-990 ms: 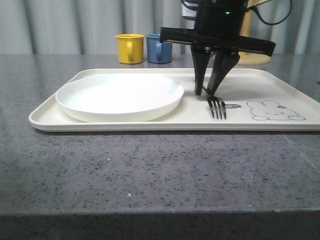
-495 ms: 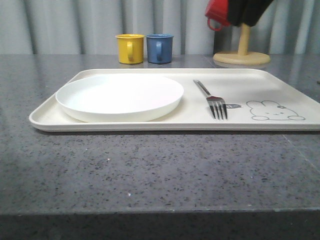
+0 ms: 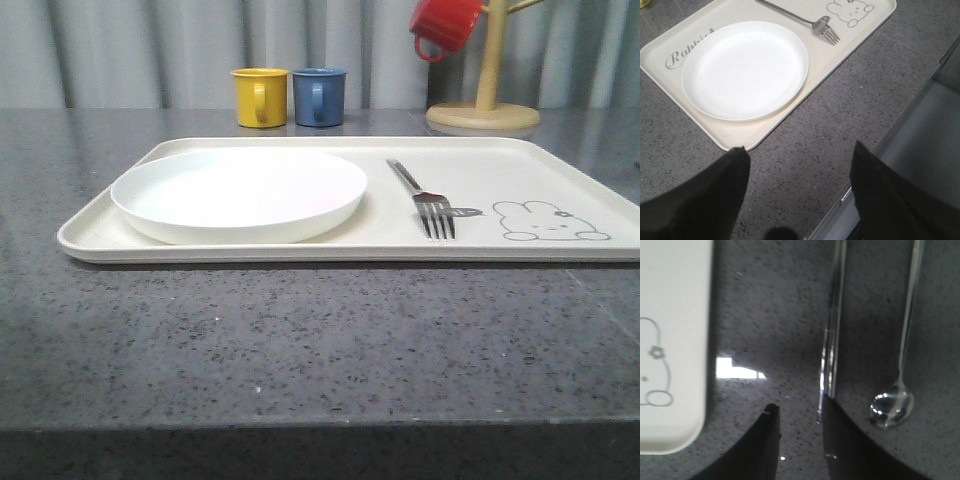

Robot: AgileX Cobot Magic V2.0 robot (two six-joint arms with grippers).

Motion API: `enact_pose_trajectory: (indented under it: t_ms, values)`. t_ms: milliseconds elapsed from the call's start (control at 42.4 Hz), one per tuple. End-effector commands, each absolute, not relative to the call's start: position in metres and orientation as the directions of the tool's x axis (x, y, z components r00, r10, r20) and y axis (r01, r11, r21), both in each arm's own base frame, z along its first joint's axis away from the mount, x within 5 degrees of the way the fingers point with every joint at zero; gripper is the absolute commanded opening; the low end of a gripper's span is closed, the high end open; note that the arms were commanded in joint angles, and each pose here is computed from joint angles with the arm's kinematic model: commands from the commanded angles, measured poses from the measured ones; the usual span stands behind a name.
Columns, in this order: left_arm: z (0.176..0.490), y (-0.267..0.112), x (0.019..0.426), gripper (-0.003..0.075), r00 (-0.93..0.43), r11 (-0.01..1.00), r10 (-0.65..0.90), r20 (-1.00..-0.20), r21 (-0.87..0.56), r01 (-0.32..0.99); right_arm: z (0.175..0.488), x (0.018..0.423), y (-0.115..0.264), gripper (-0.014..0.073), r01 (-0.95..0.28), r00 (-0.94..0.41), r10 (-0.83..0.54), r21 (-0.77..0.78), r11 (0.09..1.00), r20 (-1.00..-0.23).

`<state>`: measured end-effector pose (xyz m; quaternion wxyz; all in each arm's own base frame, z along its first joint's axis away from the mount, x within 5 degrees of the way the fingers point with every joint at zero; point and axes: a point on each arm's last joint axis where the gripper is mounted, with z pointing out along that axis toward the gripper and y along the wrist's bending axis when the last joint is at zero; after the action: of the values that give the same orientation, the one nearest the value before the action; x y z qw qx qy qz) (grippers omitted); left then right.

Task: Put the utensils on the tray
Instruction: 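Raise the right gripper and move it over the chopsticks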

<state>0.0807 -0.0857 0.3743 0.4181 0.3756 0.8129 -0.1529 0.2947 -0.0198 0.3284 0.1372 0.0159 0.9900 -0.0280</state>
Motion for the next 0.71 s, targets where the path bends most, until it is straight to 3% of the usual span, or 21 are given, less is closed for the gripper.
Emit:
enact_pose_trajectory:
  t_ms: [0, 212, 377, 683]
  values:
    - [0.388, -0.088, 0.081, 0.0438, -0.324, 0.671, 0.421, -0.847, 0.050, 0.740, 0.334, 0.287, -0.035, 0.0253, 0.078, -0.945, 0.057, -0.052, 0.996, -0.322]
    - [0.388, -0.088, 0.080, 0.0438, -0.325, 0.671, 0.420, -0.847, 0.049, 0.740, 0.312, 0.298, -0.041, 0.0262, 0.101, -0.955, 0.090, -0.025, 0.995, -0.284]
    - [0.388, -0.088, 0.080, 0.0438, -0.325, 0.671, 0.420, -0.848, 0.048, 0.740, 0.296, 0.309, -0.042, 0.0354, 0.100, -0.965, 0.092, -0.022, 0.995, -0.246]
    - [0.388, -0.088, 0.080, 0.0438, -0.326, 0.670, 0.419, -0.848, 0.047, 0.741, 0.284, 0.324, -0.044, 0.0295, 0.099, -0.958, 0.089, -0.024, 0.995, -0.272]
